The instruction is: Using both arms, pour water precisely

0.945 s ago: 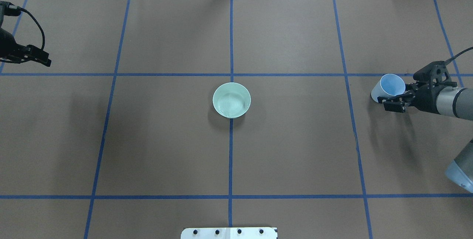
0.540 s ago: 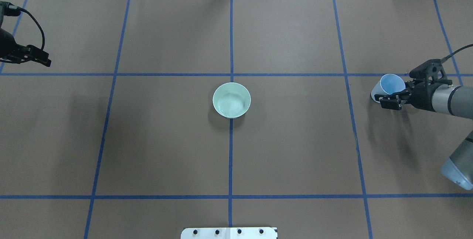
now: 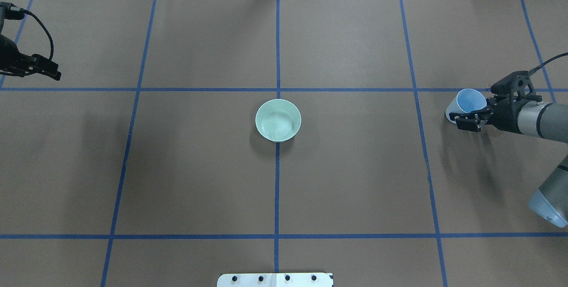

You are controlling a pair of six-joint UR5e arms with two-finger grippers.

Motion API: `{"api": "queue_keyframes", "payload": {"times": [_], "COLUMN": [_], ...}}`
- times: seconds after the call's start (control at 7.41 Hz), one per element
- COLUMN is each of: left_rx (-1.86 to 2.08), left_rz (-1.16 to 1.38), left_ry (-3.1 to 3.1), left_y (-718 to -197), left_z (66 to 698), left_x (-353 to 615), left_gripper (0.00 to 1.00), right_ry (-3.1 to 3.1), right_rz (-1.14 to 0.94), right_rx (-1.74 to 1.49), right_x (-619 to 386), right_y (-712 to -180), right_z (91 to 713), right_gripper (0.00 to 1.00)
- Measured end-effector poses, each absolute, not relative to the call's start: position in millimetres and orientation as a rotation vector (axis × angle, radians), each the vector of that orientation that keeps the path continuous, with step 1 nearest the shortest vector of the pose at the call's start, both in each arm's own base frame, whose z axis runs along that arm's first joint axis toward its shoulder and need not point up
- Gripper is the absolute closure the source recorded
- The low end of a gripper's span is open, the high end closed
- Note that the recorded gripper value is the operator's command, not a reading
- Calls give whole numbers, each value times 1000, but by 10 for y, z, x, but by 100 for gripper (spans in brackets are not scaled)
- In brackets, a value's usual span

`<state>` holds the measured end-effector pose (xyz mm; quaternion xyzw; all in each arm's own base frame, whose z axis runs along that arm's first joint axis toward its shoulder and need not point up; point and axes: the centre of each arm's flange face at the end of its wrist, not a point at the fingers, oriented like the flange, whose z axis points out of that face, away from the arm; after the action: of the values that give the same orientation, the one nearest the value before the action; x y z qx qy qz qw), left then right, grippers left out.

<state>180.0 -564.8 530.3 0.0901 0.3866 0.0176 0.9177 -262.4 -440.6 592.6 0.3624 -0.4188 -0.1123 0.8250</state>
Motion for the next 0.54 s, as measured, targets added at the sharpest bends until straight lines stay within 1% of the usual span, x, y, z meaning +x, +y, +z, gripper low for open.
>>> {"api": "queue_keyframes", "payload": {"times": [0.14,0.41,0.54], "left_rx": [185,185,184], "left_rz": [36,35,34], "left_ry": [795,795,795], "left_y": [-5649,-5648,-5648], "left_z": [5305,5302,5302], "left_x": [1800,1800,1800], "left_gripper": [0,0,0], "right_ry": [-893,-913,-922], "right_rz": [-239,-243,-243], "right_rx": [773,801,815], "right_x": [-2620,-2589,-2567], "right_y": [-4405,-4387,-4384], "right_z": [5919,5866,5817], "right_gripper": [64,72,73]}}
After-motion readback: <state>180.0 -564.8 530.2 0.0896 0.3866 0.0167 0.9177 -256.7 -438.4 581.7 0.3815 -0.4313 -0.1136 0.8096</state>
